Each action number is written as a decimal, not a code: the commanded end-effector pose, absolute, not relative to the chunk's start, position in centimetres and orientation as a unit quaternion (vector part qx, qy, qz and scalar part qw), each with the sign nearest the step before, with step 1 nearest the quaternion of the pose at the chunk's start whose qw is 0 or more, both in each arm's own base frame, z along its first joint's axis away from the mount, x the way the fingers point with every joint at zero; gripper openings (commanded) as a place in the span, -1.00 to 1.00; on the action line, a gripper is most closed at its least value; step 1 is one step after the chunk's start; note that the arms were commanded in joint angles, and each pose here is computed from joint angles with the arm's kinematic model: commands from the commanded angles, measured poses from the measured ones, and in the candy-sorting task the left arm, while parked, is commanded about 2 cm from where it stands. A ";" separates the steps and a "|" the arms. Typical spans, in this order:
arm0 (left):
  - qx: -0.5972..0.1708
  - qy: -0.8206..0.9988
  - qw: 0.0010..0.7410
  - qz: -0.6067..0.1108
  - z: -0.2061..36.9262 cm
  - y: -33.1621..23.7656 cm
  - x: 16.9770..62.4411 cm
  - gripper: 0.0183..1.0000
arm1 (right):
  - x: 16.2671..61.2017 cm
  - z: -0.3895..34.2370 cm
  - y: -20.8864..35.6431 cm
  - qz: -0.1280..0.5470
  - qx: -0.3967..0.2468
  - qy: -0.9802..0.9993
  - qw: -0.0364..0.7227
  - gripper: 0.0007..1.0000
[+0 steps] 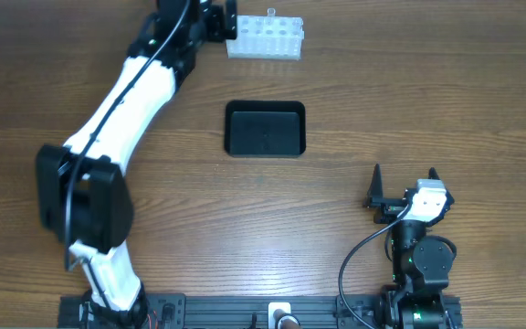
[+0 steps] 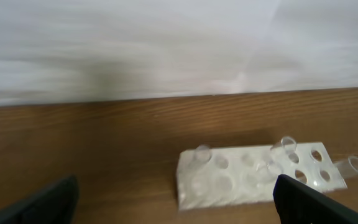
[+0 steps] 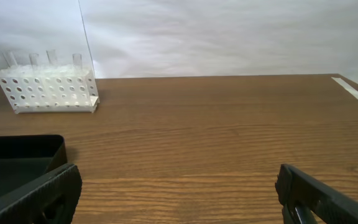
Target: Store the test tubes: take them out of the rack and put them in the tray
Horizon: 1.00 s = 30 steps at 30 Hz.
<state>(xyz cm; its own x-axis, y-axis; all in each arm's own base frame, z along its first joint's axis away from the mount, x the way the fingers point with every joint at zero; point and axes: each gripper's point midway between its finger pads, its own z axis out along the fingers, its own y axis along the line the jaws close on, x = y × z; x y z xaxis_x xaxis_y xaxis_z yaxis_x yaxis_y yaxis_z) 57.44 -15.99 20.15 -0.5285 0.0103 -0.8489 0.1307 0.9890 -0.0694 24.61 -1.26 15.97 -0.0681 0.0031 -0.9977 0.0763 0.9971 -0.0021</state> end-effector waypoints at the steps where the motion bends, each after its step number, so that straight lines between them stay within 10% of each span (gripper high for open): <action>1: 0.031 0.872 0.485 -0.050 18.8 -16.9 59.8 1.00 | 24.6 15.8 -1.3 -0.024 0.029 0.730 0.682 0.99; 30: 0.020 0.872 0.486 -0.050 11.9 -19.0 62.8 0.73 | 24.6 15.8 -1.3 -0.024 0.029 0.730 0.682 0.99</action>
